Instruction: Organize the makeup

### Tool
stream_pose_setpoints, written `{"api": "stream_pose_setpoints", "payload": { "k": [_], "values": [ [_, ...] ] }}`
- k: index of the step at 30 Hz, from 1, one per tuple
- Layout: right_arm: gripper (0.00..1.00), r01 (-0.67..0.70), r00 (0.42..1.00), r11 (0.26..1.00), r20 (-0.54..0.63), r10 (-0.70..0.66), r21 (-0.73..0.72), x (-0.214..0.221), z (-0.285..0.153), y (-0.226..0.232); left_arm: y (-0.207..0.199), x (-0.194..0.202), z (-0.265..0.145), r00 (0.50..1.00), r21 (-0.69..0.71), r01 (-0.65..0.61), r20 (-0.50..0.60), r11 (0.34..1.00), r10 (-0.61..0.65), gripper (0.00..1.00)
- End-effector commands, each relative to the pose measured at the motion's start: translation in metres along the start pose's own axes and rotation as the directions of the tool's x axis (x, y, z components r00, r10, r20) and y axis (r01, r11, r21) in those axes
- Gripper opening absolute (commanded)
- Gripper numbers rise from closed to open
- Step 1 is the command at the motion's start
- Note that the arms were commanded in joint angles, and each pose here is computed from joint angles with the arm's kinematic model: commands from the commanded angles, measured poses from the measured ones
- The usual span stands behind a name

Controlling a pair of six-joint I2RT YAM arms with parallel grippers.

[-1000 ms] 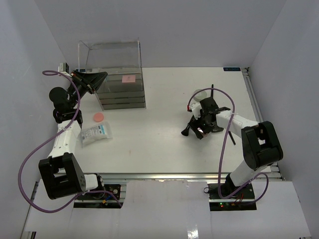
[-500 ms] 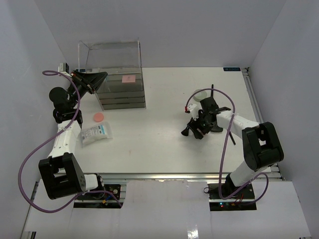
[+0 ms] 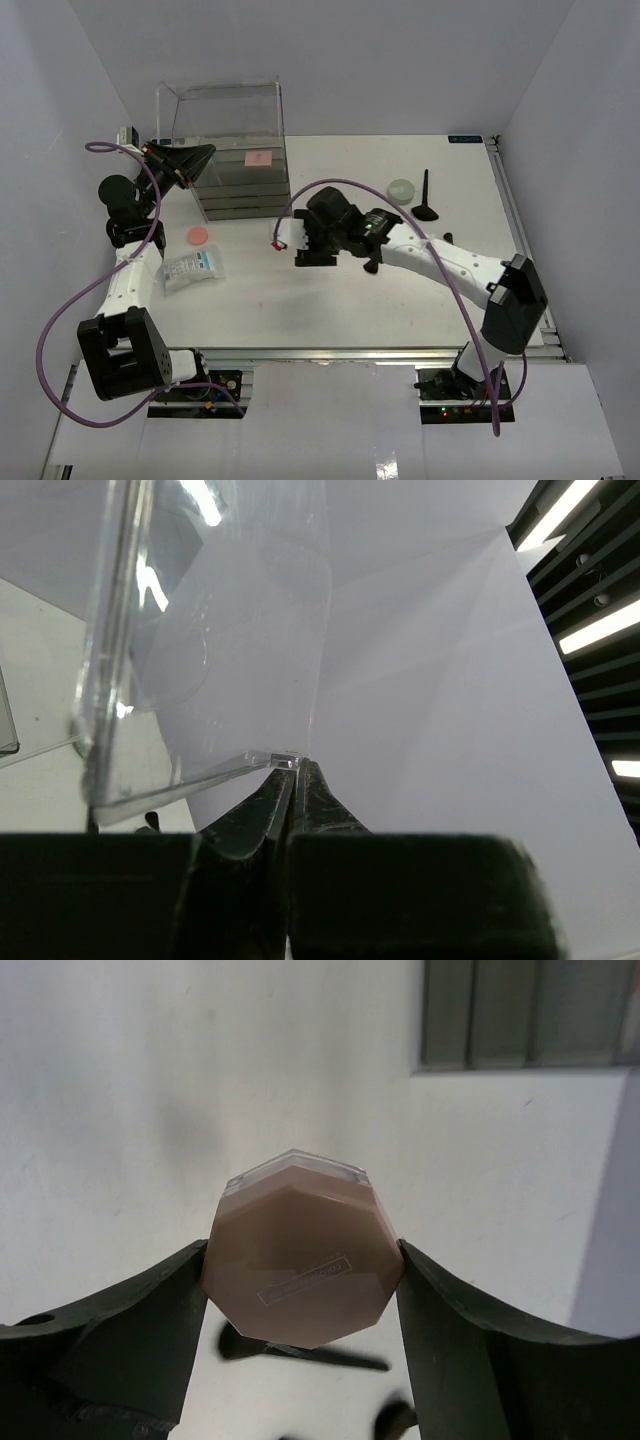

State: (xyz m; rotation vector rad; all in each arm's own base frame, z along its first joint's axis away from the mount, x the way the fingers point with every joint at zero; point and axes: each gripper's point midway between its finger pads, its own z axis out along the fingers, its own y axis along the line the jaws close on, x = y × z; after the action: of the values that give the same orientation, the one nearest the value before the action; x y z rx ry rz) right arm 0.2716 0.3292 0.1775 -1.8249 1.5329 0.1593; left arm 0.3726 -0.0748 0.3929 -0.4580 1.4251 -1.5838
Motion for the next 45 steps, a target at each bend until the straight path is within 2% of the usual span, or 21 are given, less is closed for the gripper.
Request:
{"api": "stream_pose_setpoints", "payload": {
  "k": [1, 4, 8, 13, 17, 28, 31, 35, 39, 45],
  "values": [
    [0.09, 0.232, 0.972, 0.947, -0.019, -0.233, 0.224, -0.068, 0.017, -0.052, -0.027, 0.001, -0.001, 0.998, 0.062, -0.067, 0.004, 0.996, 0.067, 0.00],
    [0.10, 0.309, 0.947, 0.888, -0.024, -0.321, 0.340, -0.108, 0.034, -0.073, -0.027, 0.001, 0.000, 0.998, 0.062, -0.065, 0.001, 0.996, 0.065, 0.00],
    [0.10, 0.346, 0.928, 0.794, -0.057, -0.368, 0.501, -0.141, 0.052, -0.111, -0.030, -0.001, 0.001, 0.998, 0.068, -0.064, 0.007, 0.996, 0.064, 0.00],
    [0.10, 0.351, 0.908, 0.663, -0.069, -0.412, 0.661, -0.170, 0.056, -0.153, -0.036, -0.002, 0.002, 0.998, 0.080, -0.068, 0.006, 0.995, 0.067, 0.00],
    [0.10, 0.368, 0.894, 0.572, -0.111, -0.434, 0.733, -0.175, 0.061, -0.177, -0.042, -0.002, 0.002, 0.998, 0.094, -0.069, 0.008, 0.993, 0.069, 0.00],
    [0.10, 0.333, 0.914, 0.488, -0.150, -0.377, 0.807, -0.159, 0.067, -0.234, -0.054, -0.002, 0.002, 0.997, 0.119, -0.081, 0.006, 0.990, 0.081, 0.00],
    [0.13, 0.342, 0.916, 0.485, -0.169, -0.365, 0.805, -0.147, 0.077, -0.243, -0.052, -0.002, 0.002, 0.997, 0.115, -0.077, 0.007, 0.990, 0.076, 0.00],
    [0.51, 0.357, 0.914, 0.495, -0.187, -0.361, 0.792, -0.136, 0.092, -0.245, -0.051, -0.002, 0.002, 0.997, 0.113, -0.077, 0.007, 0.991, 0.077, 0.00],
    [0.75, 0.368, 0.911, 0.510, -0.192, -0.364, 0.777, -0.131, 0.099, -0.241, -0.051, -0.002, 0.002, 0.997, 0.113, -0.079, 0.007, 0.990, 0.078, 0.00],
    [0.90, 0.354, 0.916, 0.558, -0.159, -0.368, 0.751, -0.139, 0.094, -0.230, -0.052, -0.002, 0.003, 0.997, 0.113, -0.081, 0.005, 0.990, 0.081, 0.00]
  ]
}}
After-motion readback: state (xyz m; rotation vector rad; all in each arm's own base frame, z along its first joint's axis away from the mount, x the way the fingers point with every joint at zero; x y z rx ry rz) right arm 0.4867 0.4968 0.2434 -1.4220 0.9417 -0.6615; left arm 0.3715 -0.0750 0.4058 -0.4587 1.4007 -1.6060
